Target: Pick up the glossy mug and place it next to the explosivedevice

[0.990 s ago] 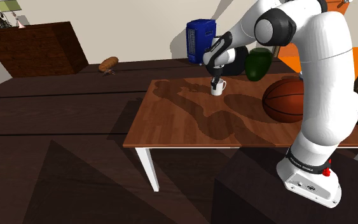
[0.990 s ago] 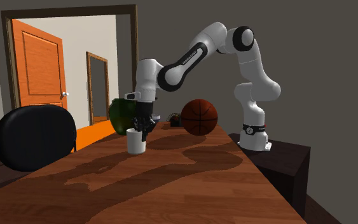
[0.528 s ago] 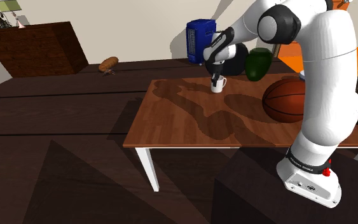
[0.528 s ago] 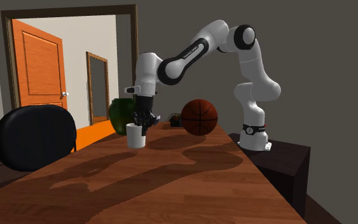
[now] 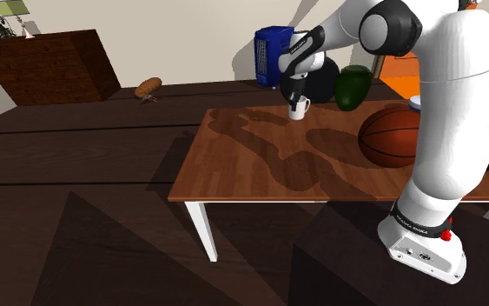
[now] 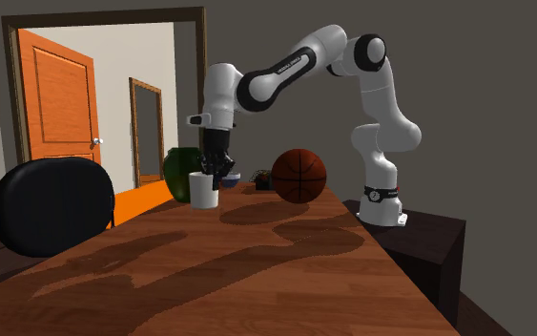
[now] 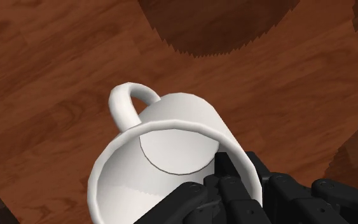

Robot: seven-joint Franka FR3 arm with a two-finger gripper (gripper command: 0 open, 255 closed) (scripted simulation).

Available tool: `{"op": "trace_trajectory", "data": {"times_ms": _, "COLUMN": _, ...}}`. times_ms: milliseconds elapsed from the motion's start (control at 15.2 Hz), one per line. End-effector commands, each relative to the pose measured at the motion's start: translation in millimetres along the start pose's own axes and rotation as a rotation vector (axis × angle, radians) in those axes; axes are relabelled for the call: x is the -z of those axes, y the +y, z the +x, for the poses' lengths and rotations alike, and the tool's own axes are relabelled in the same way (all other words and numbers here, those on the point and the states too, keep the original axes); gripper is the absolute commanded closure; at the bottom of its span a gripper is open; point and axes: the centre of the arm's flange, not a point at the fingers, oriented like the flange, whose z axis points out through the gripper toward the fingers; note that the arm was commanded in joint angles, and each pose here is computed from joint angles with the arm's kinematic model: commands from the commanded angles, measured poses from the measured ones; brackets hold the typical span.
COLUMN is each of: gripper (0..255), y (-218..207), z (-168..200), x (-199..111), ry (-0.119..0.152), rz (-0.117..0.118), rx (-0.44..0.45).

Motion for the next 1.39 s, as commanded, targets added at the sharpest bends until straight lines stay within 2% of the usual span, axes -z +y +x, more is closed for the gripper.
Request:
{"op": "trace_trajectory", "data": {"times_ms": 0, "gripper": 255, "y": 2, "z": 1, "x": 13, "ry": 0.000, "rz": 0.000, "rx": 0.000}}
{"op": "trace_trajectory", "data": {"times_ms": 1188, "gripper": 255, "y": 8, "z": 6, "x": 106, "ry": 0.000, "rz": 0.000, "rx": 0.000}}
{"op": "trace_trajectory", "data": {"times_ms": 1320, "gripper": 255, "y": 7, "z": -20, "x": 108, "ry": 0.000, "rz": 0.000, "rx": 0.000}}
